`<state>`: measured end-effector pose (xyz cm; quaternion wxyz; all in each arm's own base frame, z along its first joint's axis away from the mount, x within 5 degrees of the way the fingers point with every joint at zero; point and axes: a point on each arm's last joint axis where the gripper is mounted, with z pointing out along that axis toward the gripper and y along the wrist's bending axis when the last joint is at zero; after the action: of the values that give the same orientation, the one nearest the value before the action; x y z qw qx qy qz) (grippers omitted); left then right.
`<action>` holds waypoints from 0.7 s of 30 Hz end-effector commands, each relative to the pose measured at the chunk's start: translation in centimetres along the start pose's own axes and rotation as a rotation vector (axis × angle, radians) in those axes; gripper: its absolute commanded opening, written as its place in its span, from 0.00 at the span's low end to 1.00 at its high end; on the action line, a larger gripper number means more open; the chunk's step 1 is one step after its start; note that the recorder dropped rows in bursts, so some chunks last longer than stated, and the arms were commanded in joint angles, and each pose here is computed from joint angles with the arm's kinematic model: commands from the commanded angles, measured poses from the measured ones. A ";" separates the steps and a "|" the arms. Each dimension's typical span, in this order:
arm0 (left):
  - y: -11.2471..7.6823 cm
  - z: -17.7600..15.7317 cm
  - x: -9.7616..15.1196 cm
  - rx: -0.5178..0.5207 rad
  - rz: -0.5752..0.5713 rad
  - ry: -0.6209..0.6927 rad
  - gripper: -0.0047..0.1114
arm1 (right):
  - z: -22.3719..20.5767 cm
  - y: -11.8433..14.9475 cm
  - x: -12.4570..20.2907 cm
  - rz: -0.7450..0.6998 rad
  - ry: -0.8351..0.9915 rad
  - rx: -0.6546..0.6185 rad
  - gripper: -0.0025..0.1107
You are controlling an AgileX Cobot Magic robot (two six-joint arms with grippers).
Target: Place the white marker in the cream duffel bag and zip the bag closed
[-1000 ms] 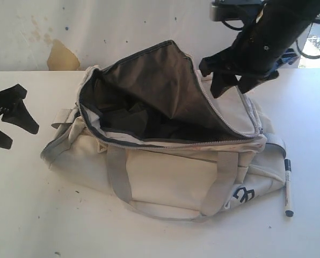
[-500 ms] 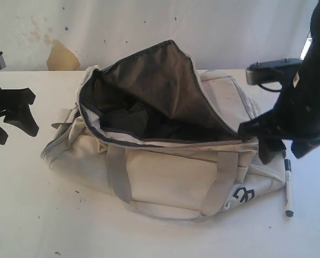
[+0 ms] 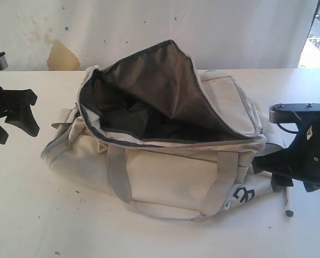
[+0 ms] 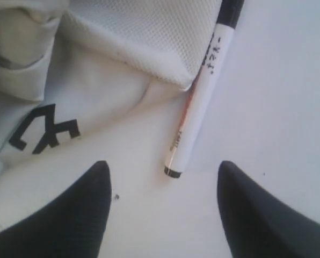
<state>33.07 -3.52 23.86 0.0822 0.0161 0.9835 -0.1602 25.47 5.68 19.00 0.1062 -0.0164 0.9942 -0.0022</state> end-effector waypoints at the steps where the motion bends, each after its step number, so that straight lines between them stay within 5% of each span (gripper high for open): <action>1: -0.3 -0.4 0.0 0.000 0.007 -0.014 0.67 | 1.5 -0.3 -0.1 0.040 -0.058 0.008 0.50; 21: -0.3 -0.4 0.0 -0.001 0.011 -0.016 0.67 | 5.4 -1.6 -1.3 0.050 -0.065 0.025 0.50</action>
<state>33.07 -3.52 23.86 0.0822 0.0161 0.9835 -0.1602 27.68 4.33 14.14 0.1242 0.0077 0.9921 -0.0133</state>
